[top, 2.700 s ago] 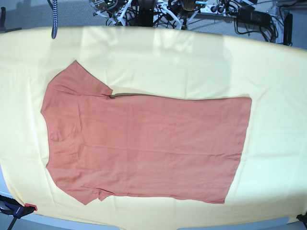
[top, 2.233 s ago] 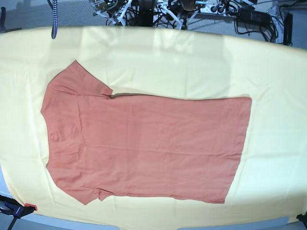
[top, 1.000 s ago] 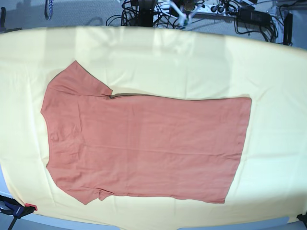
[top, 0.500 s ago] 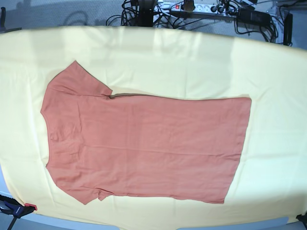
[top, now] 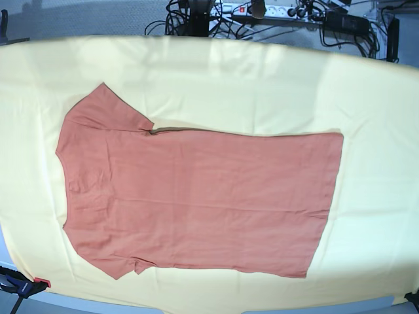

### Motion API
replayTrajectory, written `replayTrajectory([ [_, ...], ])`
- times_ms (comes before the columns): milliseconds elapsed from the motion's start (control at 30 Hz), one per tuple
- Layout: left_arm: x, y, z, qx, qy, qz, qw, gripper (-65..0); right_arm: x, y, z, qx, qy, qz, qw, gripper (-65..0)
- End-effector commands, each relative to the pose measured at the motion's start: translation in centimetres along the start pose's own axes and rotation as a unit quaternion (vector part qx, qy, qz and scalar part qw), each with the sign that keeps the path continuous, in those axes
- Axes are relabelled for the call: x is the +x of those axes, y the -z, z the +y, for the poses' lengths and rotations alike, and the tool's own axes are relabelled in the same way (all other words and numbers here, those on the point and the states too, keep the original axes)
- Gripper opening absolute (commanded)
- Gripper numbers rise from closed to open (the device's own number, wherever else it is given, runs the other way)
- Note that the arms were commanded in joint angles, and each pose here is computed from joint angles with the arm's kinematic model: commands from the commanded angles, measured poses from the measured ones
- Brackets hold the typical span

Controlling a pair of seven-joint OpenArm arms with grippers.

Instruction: Fold the T-shirt properly

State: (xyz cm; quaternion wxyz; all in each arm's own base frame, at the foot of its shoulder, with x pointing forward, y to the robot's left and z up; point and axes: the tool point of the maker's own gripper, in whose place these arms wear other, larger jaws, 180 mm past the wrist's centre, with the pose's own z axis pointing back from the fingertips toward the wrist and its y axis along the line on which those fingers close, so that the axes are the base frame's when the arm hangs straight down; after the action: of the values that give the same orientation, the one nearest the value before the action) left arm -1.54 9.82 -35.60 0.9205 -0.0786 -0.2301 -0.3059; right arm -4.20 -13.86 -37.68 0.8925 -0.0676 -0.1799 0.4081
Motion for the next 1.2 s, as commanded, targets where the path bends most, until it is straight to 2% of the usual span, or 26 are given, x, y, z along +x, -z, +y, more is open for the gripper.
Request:
replayTrajectory([
  [0,0.8,-0.7,0.6,0.009,0.001,-0.012,1.000,-65.0,0.5,-0.6,-0.4,-0.013,-0.003,-0.011,0.9999,-65.0],
  [200,3.6,-2.4,7.9,0.114,0.023,-0.053,0.992,-65.0,1.5,-1.0,-3.7,-0.107,-0.057,-0.034,0.9920,-65.0],
  [400,5.9,-3.0,12.4,0.157,0.038,-0.096,0.982,-65.0,3.3,0.1,-6.6,-0.158,-0.068,-0.054,0.9836,-65.0],
  [533,8.5,-3.2,14.8,0.179,0.076,-0.133,0.972,-65.0,5.5,0.8,-9.9,-0.219,-0.090,-0.077,0.9685,-65.0],
  [633,11.0,-3.3,16.1,0.183,0.129,-0.163,0.961,-65.0,7.4,1.2,-12.0,-0.251,-0.089,-0.100,0.9587,-65.0],
  [767,14.0,-3.6,17.8,0.197,0.174,-0.201,0.944,-65.0,9.8,1.6,-14.7,-0.288,-0.089,-0.129,0.9445,-65.0],
  [833,14.4,-3.1,18.8,0.195,0.191,-0.208,0.939,-65.0,11.0,2.0,-15.6,-0.293,-0.100,-0.139,0.9407,-65.0],
  [1000,13.9,-0.8,21.3,0.157,0.234,-0.197,0.939,-65.0,14.0,2.7,-17.4,-0.297,-0.135,-0.166,0.9308,-65.0],
  [1167,12.8,0.9,25.3,0.138,0.255,-0.185,0.939,-65.0,16.7,4.3,-17.3,-0.230,-0.117,-0.206,0.9439,-65.0],
])
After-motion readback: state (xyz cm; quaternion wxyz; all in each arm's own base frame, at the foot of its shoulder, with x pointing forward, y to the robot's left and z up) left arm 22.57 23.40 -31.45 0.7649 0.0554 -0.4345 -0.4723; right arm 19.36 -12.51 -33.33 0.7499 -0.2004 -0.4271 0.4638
